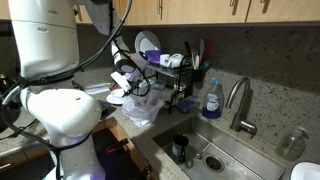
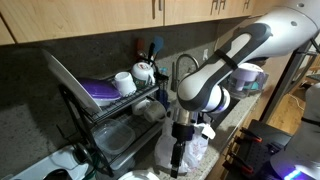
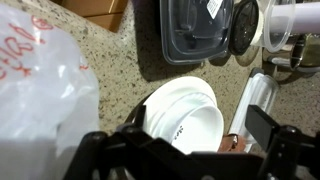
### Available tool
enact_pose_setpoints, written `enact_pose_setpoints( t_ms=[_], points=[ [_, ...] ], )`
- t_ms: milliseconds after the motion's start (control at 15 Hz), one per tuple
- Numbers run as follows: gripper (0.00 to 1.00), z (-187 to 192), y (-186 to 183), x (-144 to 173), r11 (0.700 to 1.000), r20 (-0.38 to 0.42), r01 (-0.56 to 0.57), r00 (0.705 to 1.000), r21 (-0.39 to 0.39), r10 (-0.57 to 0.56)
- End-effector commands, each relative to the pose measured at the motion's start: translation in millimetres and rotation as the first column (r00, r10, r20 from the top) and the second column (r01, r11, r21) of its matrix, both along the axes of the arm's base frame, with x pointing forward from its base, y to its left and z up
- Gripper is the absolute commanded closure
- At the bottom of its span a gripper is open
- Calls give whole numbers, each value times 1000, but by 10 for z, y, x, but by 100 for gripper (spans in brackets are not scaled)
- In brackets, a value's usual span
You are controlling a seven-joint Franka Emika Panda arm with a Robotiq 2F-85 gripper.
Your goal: Move the plastic bag to the right then remove the plastic container from the plastic bag.
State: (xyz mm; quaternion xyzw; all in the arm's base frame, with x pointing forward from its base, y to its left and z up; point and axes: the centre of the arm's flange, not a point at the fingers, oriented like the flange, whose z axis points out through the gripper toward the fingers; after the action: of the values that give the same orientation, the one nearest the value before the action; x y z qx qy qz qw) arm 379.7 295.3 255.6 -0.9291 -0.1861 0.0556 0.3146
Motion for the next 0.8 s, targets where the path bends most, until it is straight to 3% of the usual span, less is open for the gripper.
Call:
enact_pose_setpoints(
  t_ms=[0,733],
  points=[
    [0,418,-154,-154,996,15,54,998,-71,-53],
    [0,986,-354,-533,933,44,211,977,-291,-208]
  ],
)
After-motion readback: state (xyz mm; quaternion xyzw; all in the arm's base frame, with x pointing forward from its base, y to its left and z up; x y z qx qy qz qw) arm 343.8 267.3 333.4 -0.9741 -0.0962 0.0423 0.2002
